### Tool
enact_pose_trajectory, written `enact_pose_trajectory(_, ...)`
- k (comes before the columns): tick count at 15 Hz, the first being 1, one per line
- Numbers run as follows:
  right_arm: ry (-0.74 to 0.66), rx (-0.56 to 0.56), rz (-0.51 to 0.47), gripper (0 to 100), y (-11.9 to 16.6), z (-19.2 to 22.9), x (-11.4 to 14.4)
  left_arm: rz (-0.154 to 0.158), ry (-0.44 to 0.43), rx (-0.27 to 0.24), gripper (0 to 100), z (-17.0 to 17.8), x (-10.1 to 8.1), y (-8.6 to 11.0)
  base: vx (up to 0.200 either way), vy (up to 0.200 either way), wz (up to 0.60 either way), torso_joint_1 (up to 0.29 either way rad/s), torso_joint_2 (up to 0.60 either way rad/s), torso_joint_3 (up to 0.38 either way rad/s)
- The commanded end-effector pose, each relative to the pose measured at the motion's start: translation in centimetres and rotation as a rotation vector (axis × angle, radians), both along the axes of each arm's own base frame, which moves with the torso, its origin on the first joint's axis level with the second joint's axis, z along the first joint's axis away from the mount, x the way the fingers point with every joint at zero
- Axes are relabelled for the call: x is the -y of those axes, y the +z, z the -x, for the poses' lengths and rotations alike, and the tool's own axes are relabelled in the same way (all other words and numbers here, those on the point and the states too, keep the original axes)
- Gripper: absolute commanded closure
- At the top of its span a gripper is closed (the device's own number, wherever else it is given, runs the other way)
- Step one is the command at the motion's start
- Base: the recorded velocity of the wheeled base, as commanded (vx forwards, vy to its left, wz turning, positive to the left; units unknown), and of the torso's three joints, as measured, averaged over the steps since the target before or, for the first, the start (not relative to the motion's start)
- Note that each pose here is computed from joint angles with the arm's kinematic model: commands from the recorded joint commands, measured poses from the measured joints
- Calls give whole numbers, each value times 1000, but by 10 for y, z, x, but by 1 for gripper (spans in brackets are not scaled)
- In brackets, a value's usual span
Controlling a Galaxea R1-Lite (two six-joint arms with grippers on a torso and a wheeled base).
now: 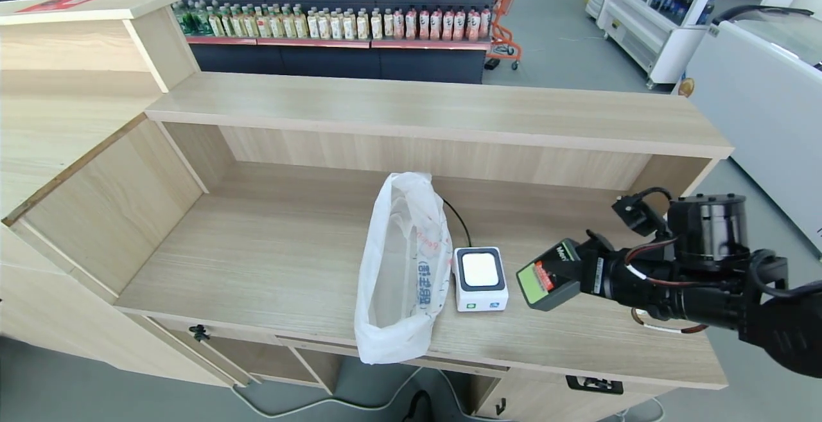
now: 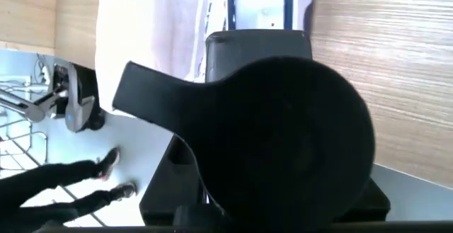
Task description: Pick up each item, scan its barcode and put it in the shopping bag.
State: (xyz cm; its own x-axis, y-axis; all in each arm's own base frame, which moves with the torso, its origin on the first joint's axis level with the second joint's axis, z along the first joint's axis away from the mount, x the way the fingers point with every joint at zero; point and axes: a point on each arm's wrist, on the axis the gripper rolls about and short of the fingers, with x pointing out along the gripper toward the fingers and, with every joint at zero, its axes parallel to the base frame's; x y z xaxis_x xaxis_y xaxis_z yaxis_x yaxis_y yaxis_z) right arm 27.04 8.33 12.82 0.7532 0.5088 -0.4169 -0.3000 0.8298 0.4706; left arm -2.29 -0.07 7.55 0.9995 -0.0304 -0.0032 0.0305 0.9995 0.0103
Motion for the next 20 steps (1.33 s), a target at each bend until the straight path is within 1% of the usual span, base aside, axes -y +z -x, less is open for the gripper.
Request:
enact_pose_trajectory(1, 29, -8, 4, 100, -20, -16, -14, 0, 0, 0, 100, 0, 0, 0, 0, 0, 0, 0, 0, 0)
enact_pose_trajectory(3, 38, 11, 1, 100, -25, -26, -21, 0, 0, 2, 100, 0, 0, 0, 0, 0, 0, 0, 0, 0)
enact_pose_trajectory(9, 21, 40, 2, 100, -28, -54, -30, 0, 0, 0, 100, 0, 0, 0, 0, 0, 0, 0, 0, 0)
enact_pose_trajectory(16, 24, 37, 2, 100, -41, -78, -39, 0, 0, 0, 100, 0, 0, 0, 0, 0, 0, 0, 0, 0)
enact_pose_trajectory(20, 44, 26, 7, 100, -48, -80, -48, 0, 0, -1, 100, 0, 0, 0, 0, 0, 0, 0, 0, 0)
